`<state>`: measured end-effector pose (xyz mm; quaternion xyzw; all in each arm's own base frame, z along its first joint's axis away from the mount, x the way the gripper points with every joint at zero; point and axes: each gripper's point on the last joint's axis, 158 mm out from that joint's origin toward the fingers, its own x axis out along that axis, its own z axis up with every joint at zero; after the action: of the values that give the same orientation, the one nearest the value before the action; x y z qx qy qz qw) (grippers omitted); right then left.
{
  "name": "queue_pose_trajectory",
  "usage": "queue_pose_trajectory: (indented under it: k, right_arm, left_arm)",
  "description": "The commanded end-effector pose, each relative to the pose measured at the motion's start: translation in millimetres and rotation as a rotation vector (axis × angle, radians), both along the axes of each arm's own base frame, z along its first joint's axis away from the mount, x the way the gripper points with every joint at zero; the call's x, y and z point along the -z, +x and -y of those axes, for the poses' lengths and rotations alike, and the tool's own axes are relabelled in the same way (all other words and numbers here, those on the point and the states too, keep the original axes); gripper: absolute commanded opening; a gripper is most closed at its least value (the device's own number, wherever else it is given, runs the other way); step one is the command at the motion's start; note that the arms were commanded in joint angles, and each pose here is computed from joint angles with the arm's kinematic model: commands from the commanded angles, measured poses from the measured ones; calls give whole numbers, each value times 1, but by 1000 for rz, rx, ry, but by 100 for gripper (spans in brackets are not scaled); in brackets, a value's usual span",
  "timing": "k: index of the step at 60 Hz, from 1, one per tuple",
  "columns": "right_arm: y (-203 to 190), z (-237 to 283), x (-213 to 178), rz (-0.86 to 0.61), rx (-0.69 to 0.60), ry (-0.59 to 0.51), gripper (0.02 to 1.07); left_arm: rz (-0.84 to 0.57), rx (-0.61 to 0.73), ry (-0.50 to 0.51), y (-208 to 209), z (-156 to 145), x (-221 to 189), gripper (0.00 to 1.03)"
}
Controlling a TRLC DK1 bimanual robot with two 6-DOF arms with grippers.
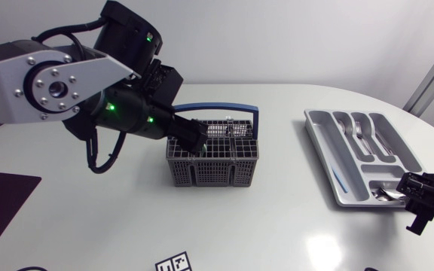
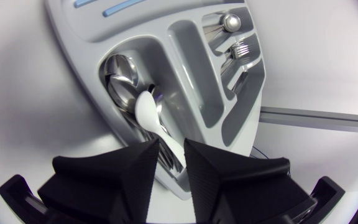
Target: Transfer all utensils from the basket to the drawer tray.
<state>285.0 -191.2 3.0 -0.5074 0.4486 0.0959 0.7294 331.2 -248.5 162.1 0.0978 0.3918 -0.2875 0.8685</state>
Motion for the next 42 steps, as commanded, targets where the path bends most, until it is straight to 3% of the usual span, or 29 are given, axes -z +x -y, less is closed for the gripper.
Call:
queue_pose_trajectory:
  k: [1, 12, 19, 27, 42]
  right_arm:
    - [-9, -3, 2, -17, -26, -31, 67]
    - [-7, -3, -23, 36, 3, -29, 77]
    - [-4, -13, -42, 66, 37, 64, 77]
    - [-1, -29, -44, 74, 95, 167, 91]
    - [8, -86, -51, 84, 114, 331, 95]
  left_arm:
    - [-28, 12, 39, -4, -2, 15, 93]
    - [-34, 7, 44, -4, -4, 13, 93]
    - [-39, 1, 44, -4, -5, 15, 93]
    - [-72, -33, 25, -7, -4, 20, 93]
    - [-99, -72, 7, -4, -3, 21, 93]
